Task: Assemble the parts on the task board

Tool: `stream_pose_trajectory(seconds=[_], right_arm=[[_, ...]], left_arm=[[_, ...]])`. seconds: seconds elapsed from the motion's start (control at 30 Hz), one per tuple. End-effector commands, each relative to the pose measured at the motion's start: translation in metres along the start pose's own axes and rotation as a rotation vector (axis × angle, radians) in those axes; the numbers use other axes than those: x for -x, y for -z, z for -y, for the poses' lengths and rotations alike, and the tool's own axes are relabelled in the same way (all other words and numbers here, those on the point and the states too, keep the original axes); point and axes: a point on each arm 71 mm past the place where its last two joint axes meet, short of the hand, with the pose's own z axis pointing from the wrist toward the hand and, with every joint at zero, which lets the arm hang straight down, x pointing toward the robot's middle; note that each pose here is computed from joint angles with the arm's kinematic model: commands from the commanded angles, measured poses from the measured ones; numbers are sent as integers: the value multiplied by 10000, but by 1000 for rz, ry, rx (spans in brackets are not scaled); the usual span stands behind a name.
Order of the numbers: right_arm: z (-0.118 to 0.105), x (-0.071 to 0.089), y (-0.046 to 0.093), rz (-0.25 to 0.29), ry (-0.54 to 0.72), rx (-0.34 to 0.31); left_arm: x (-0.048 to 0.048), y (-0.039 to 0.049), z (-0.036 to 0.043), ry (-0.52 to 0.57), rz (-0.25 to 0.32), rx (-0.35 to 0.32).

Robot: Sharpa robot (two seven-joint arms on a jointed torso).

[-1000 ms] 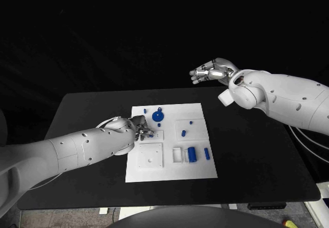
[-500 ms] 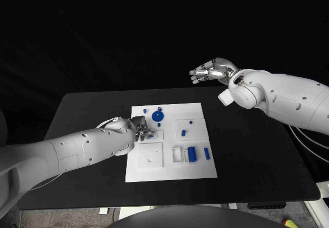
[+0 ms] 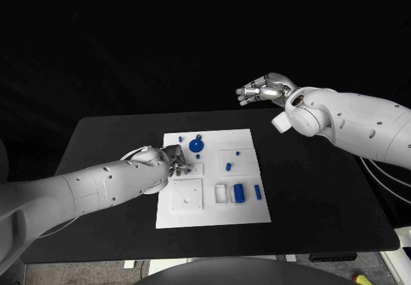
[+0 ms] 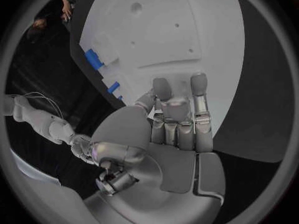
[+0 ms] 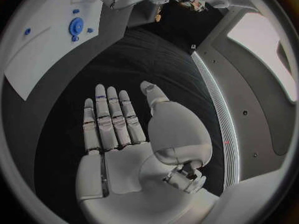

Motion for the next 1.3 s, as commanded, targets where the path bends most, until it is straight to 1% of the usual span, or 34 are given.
stream_pose_trajectory(seconds=[0.03, 0.33, 0.57, 0.73, 0.87, 1.03, 1.2, 1.3], right_arm=[[-7, -18, -1, -18, 2, 7], [1, -10, 5, -16, 2, 5], [9, -2, 10, -13, 3, 3], [17, 5, 12, -10, 3, 1], [24, 13, 14, -7, 5, 0], [30, 23, 17, -4, 6, -2], [37, 34, 19, 0, 7, -4], [43, 42, 21, 2, 7, -6]], left_arm=[[-27, -10, -43, -8, -27, 27], [-12, -6, -109, -5, -29, 40], [13, 9, -147, 21, -5, 29], [43, 29, -170, 59, 28, 8], [84, 53, -200, 98, 61, -14], [149, 77, -212, 149, 99, -49], [219, 104, -202, 194, 128, -93], [289, 127, -173, 217, 155, -128]])
